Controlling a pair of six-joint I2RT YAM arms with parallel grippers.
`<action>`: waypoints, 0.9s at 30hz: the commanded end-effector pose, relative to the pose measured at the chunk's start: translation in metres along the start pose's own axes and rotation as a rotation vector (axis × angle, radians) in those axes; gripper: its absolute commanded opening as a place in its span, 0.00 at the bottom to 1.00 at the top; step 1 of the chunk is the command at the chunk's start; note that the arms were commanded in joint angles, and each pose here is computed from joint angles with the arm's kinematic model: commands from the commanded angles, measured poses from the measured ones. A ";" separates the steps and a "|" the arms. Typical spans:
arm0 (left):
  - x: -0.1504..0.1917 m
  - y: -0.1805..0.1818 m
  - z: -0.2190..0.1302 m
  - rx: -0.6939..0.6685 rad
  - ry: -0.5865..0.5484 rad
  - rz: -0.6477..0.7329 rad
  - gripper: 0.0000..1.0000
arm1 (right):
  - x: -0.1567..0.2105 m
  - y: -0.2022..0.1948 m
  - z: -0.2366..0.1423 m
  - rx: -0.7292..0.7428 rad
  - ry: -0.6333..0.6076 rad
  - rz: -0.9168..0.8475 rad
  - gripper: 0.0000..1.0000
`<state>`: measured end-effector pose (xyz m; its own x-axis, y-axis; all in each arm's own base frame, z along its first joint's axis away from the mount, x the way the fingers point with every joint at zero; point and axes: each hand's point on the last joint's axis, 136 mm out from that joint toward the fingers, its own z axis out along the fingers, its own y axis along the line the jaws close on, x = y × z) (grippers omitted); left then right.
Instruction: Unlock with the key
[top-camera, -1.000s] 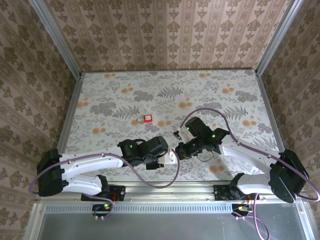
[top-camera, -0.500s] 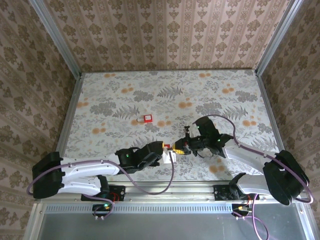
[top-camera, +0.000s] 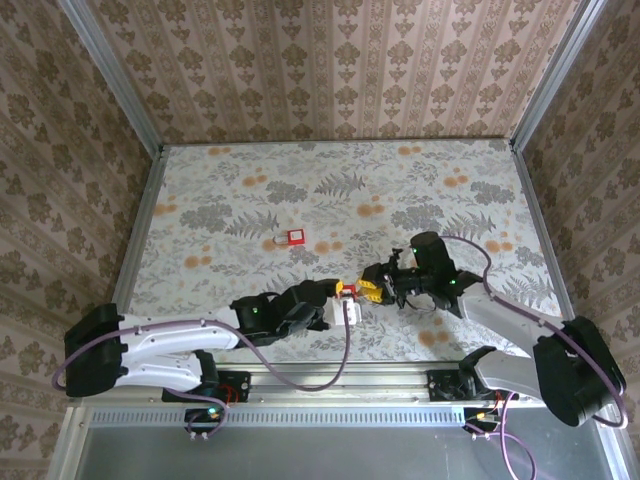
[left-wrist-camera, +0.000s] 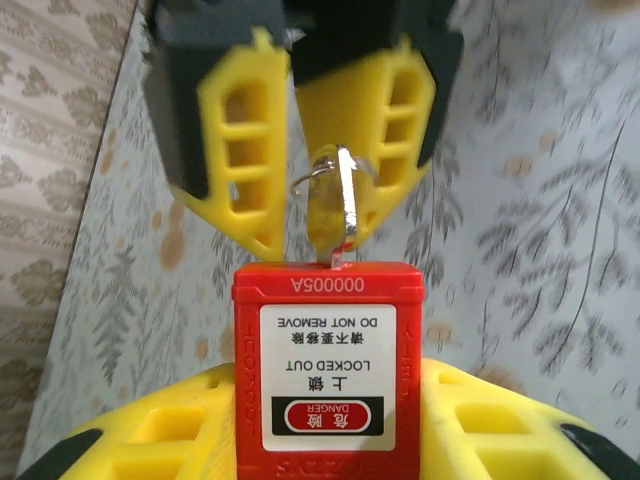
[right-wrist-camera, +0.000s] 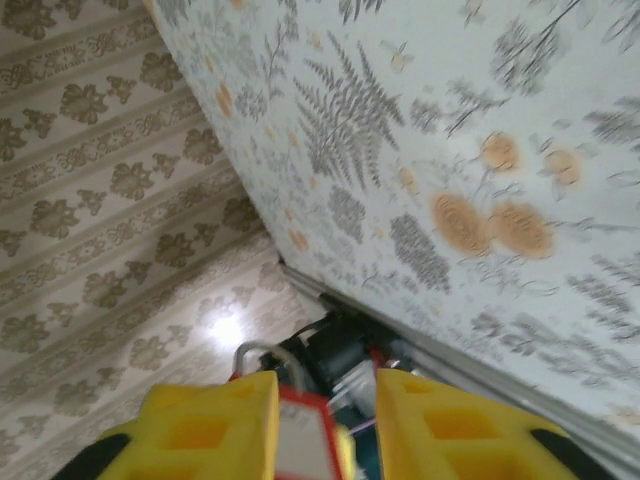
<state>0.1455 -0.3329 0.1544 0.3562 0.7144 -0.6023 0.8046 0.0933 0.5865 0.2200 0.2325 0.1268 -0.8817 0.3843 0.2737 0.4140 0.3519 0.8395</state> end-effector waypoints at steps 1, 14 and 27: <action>-0.027 0.009 -0.010 0.057 -0.086 -0.122 0.00 | -0.002 -0.004 -0.019 0.062 -0.054 -0.076 0.39; -0.024 -0.006 -0.006 0.191 -0.061 -0.190 0.00 | 0.012 0.009 -0.045 0.030 -0.088 -0.365 0.74; -0.036 -0.011 -0.008 0.268 -0.096 -0.217 0.00 | 0.034 0.013 -0.030 -0.001 0.005 -0.531 0.72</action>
<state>0.1215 -0.3456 0.1609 0.2096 0.6561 -0.7250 0.9477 0.0461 0.3157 0.1916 0.2205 0.1610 -0.9691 0.1989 -0.1456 -0.0270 0.5015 0.8647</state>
